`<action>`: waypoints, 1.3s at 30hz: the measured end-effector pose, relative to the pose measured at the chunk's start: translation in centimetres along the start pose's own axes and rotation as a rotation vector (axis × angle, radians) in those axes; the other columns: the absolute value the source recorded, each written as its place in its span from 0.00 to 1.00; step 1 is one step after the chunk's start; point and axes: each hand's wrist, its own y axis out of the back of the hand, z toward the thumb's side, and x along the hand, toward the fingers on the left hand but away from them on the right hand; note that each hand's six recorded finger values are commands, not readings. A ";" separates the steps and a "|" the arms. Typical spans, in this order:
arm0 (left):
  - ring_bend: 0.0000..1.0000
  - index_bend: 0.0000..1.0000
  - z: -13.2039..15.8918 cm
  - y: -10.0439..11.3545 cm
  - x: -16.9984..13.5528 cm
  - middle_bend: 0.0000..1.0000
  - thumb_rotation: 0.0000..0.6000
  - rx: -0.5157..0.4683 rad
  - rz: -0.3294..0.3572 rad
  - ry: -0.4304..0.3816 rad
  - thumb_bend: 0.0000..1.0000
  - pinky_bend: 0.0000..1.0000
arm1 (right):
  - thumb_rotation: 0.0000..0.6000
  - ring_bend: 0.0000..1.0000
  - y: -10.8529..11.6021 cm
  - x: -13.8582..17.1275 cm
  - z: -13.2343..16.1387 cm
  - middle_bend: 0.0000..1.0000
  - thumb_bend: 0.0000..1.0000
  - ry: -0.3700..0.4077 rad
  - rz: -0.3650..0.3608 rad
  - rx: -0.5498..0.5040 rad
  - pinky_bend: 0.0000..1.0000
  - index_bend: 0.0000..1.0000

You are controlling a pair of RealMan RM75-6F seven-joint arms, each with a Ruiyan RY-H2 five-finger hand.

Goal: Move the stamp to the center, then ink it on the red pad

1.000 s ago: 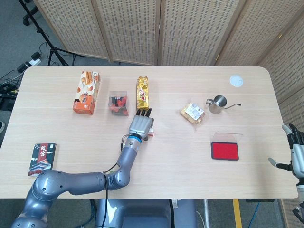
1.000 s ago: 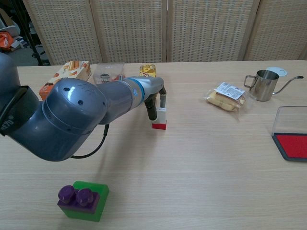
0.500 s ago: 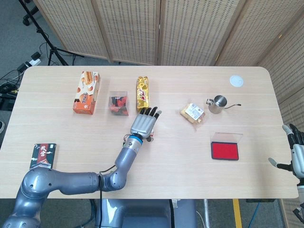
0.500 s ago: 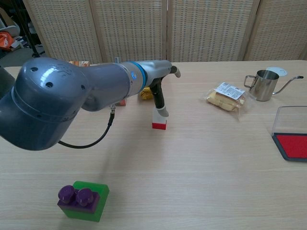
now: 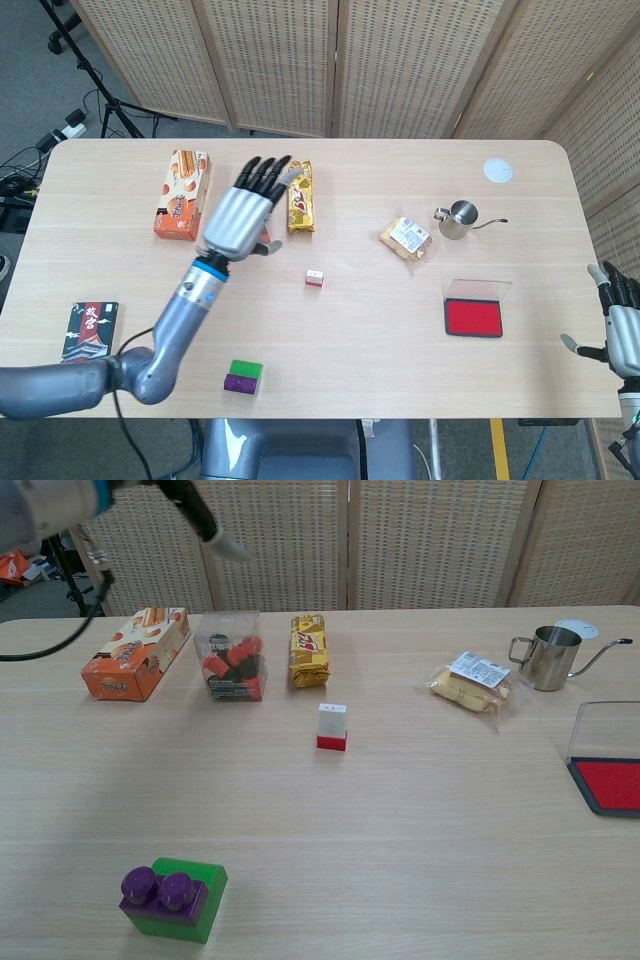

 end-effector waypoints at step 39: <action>0.00 0.00 -21.8 4.1 -23.1 0.00 1.00 -0.180 0.082 0.499 0.07 0.00 | 1.00 1.00 -6.1 -10.1 33.3 0.98 0.39 0.333 0.303 0.005 1.00 0.33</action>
